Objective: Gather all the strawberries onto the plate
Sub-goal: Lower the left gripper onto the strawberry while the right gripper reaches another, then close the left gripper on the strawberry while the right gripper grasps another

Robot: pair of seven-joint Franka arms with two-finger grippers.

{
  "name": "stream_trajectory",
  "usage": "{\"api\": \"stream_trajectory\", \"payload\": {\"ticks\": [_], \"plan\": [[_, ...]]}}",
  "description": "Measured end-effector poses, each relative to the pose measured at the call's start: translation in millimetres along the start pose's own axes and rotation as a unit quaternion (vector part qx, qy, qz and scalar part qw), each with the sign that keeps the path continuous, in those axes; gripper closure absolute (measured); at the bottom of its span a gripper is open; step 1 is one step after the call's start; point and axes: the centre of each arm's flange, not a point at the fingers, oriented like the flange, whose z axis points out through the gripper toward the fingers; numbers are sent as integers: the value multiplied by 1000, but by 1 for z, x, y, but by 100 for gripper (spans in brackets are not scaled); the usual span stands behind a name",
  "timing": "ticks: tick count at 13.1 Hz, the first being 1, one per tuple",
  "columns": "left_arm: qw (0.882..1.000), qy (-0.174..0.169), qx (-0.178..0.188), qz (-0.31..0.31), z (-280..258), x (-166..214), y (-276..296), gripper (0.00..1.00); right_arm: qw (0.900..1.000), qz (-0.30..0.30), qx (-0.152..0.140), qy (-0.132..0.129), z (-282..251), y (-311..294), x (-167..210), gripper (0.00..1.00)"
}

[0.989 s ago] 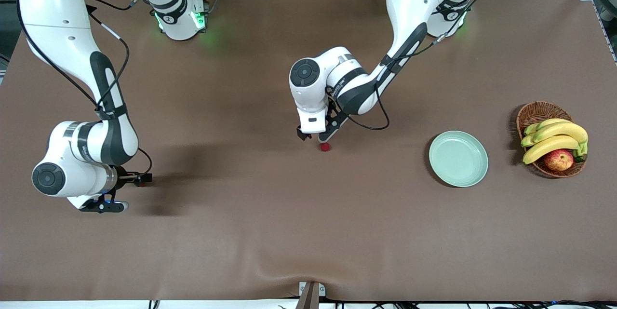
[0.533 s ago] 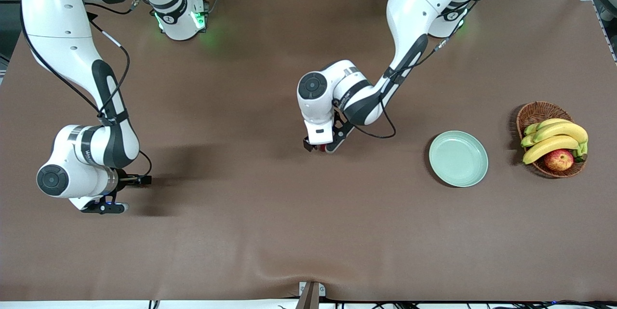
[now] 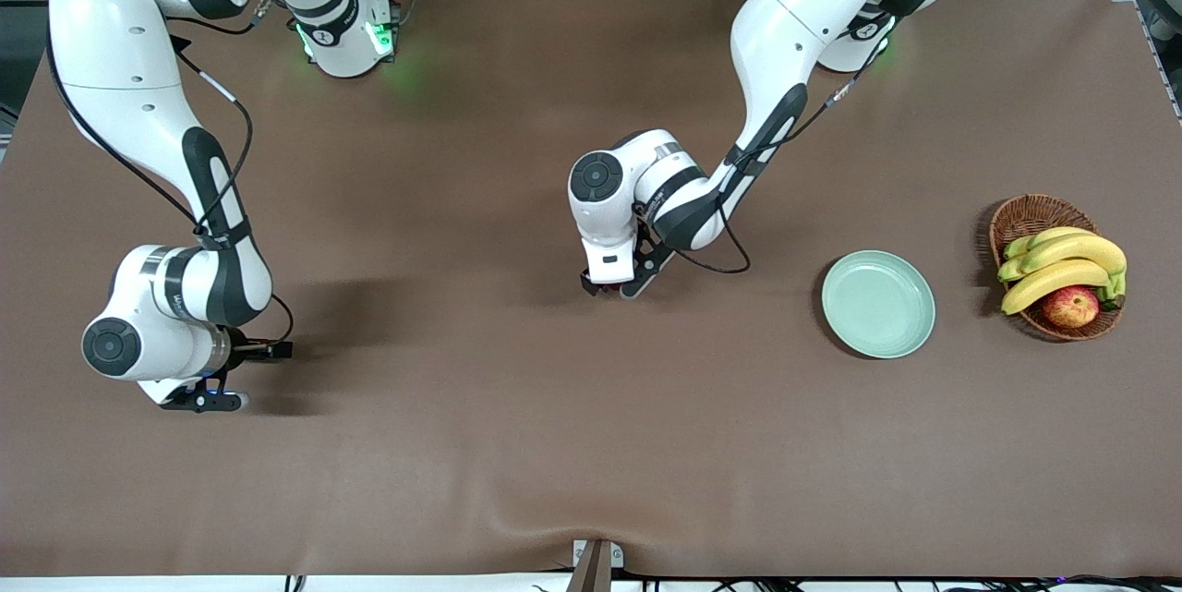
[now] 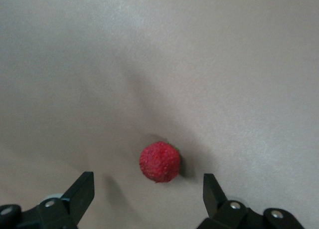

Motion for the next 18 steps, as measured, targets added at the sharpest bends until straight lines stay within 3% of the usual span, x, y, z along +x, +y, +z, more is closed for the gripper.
{"api": "stream_trajectory", "payload": {"ticks": [3, 4, 5, 6, 9, 10, 11, 12, 13, 15, 18], "plan": [[1000, 1, -5, -4, -1, 5, 4, 15, 1000, -1, 3, -5, 4, -3, -2, 1], [1000, 2, -5, -5, 1, 6, 5, 15, 1000, -1, 4, -8, 7, -4, -3, 5], [1000, 4, -3, -6, 4, 9, 5, 23, 1000, -1, 5, -10, 9, -4, -4, 9], [1000, 5, -2, -7, 7, 12, 5, 23, 1000, -1, 6, -12, 10, -4, -5, 10], [1000, 6, -2, -7, 8, 13, 6, 36, 1000, -9, 8, -12, 11, -4, -5, 15], [1000, 6, -2, -6, 8, 13, 6, 36, 1000, -10, 10, -11, 10, -5, -5, 24], [1000, 6, -2, -6, 8, 12, 6, 45, 1000, -11, 11, -10, 8, -7, -5, 32], [1000, 6, -2, -6, 8, 12, 6, 53, 1000, -11, 11, -10, 8, -6, -5, 32], [1000, 6, -2, -6, 8, 12, 6, 54, 1000, -13, 14, -10, 7, -8, -5, 41], [1000, 16, -5, 5, 7, 10, 6, 68, 1000, -17, 17, -9, 4, -14, -5, 61], [999, 34, -17, 21, 1, 7, 9, 68, 1000, -21, 18, -7, 0, -15, -4, 68]]}}
